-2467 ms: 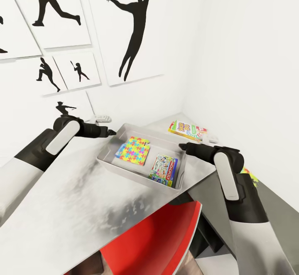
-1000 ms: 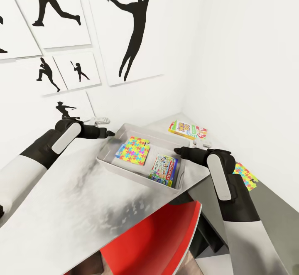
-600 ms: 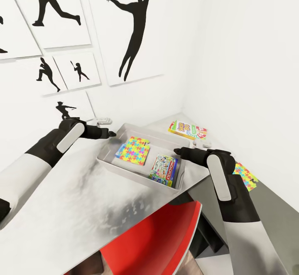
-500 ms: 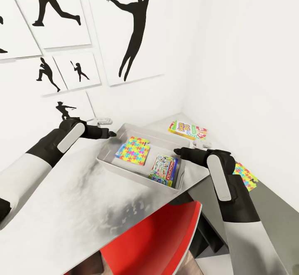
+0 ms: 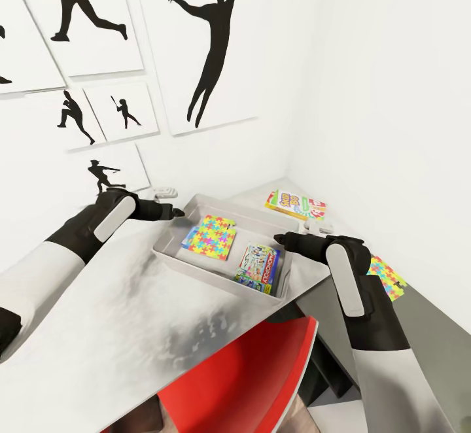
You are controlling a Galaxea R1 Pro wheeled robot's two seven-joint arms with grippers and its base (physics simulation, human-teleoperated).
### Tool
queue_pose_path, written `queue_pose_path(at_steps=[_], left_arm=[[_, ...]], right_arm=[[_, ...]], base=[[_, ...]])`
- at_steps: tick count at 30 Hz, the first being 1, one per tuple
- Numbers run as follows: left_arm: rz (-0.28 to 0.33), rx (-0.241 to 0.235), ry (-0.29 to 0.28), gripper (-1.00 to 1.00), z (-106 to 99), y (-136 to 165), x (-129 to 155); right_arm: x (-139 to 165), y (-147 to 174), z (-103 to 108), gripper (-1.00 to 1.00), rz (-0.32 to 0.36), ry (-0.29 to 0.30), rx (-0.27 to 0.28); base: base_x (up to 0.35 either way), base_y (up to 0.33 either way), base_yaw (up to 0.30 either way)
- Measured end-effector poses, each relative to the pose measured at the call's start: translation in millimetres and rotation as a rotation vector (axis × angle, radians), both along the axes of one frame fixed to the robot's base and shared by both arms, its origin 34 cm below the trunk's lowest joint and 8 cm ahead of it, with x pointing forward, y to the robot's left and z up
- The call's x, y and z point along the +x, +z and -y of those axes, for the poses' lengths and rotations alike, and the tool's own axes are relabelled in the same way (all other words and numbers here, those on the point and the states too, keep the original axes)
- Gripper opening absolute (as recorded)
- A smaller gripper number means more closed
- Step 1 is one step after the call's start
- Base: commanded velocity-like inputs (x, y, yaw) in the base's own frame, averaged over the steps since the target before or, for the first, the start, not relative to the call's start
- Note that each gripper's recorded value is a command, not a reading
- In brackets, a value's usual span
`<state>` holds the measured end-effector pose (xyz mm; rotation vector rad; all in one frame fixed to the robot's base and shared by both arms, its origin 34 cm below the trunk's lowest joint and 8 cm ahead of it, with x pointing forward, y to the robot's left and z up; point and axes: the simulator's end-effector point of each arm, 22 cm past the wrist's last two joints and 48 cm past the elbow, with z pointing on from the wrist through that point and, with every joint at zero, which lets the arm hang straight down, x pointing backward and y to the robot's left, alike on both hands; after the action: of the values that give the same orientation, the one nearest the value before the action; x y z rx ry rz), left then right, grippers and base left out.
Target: Put all the toys in the child's room - the three board games (two on the bed and one on the table), the two jigsaw puzzles on the table, and the tennis ball on the table - inside the toy box on the table in the child's room.
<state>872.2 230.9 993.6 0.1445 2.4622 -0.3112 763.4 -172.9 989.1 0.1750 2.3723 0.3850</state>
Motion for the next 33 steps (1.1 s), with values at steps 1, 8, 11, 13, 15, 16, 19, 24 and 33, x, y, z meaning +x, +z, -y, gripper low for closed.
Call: queue_pose_path(at_steps=[1,8,11,13,15,16,19,24,33], left_arm=[[-0.002,-0.004,0.001,1.00,0,-2,0],[-0.004,0.002,0.008,1.00,-3,-9,1],[-0.003,0.011,0.010,1.00,-6,-12,1],[-0.003,0.012,0.010,1.00,-7,-14,1],[-0.004,0.012,0.009,1.00,-8,-16,1],[-0.006,0.009,0.010,1.00,-9,-18,1],[-0.011,0.004,0.013,1.00,-12,-24,0],[-0.016,0.002,0.016,1.00,-15,-31,0],[-0.020,0.016,0.007,1.00,-13,-39,-1]], right_arm=[[0,0,0,1.00,0.000,0.000,0.000],[0,-3,0,1.00,-0.007,0.000,0.000],[-1,-5,0,1.00,-0.014,0.000,-0.001],[-1,-7,0,1.00,-0.017,0.000,-0.001],[-2,-8,0,1.00,-0.020,0.000,-0.001],[-2,-9,0,1.00,-0.023,0.000,-0.002],[-3,-12,0,1.00,-0.029,0.001,-0.001],[-4,-16,-1,1.00,-0.040,0.002,-0.001],[-6,-23,-1,1.00,-0.056,0.002,-0.002]], base=[[0.000,0.000,0.000],[0.000,0.000,0.000],[0.000,0.000,0.000],[0.000,0.000,0.000],[0.000,0.000,0.000],[0.000,0.000,0.000],[0.000,0.000,0.000],[0.000,0.000,0.000],[0.000,0.000,0.000]])
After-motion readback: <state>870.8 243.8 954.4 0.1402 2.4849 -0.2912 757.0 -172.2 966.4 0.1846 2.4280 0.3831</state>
